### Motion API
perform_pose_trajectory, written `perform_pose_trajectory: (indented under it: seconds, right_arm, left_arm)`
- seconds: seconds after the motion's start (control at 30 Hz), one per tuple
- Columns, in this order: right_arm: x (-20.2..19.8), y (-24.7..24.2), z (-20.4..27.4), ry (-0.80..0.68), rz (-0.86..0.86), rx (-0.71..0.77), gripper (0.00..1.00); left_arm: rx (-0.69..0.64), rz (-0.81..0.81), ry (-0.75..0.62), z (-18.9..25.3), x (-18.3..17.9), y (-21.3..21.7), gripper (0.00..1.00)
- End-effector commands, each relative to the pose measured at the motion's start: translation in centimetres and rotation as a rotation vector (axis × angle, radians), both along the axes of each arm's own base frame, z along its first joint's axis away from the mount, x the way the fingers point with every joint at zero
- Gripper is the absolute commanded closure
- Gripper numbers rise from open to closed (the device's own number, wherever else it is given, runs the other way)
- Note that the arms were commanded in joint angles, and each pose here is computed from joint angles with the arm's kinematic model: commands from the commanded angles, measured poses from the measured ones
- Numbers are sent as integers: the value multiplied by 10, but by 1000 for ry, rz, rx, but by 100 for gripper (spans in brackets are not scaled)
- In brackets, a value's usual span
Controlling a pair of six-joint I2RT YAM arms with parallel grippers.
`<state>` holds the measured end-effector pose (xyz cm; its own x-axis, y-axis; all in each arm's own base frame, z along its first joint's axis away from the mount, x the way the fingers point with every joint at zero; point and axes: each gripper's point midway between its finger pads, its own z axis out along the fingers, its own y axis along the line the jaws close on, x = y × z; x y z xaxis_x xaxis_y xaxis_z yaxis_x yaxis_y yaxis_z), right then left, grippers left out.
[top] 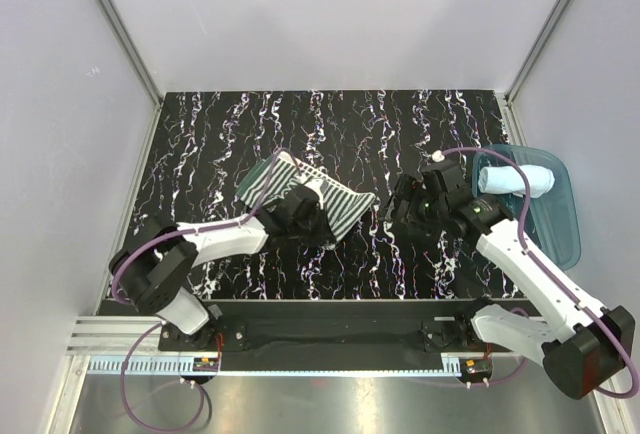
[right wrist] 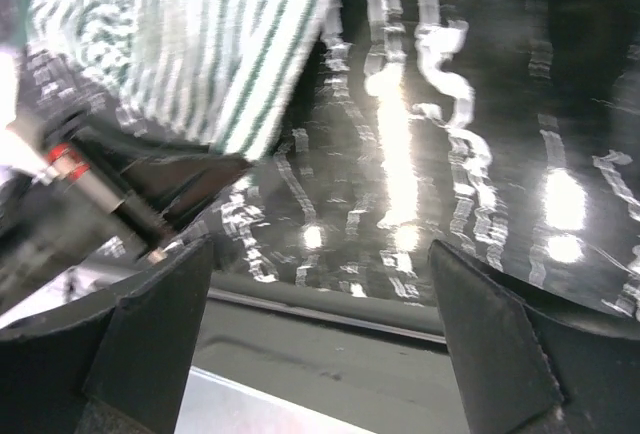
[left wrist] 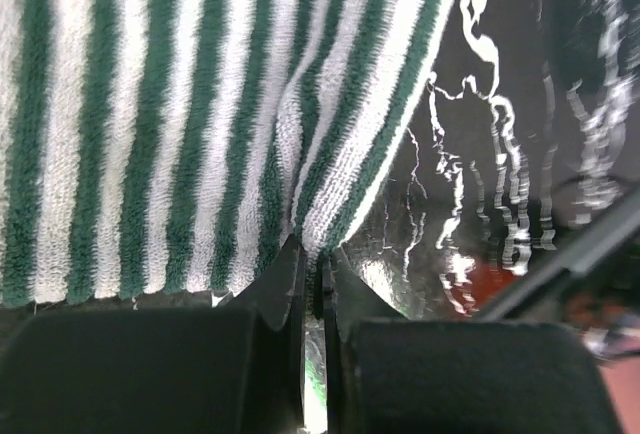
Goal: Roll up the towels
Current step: Roll the towel
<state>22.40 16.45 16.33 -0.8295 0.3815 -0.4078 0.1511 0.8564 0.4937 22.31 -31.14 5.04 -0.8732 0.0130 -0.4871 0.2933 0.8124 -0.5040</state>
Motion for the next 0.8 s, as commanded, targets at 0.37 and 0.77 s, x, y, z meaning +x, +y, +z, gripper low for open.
perform_pose_trajectory:
  seconds: [0.37,0.77]
  right_arm:
    - [46,103,7,-71,291,401,57]
    - [92,139,-50,-19,346,439,76]
  left_arm:
    - [-333,185,396,3,9,24,100]
    - [-329,220,518,-20,18,39,100]
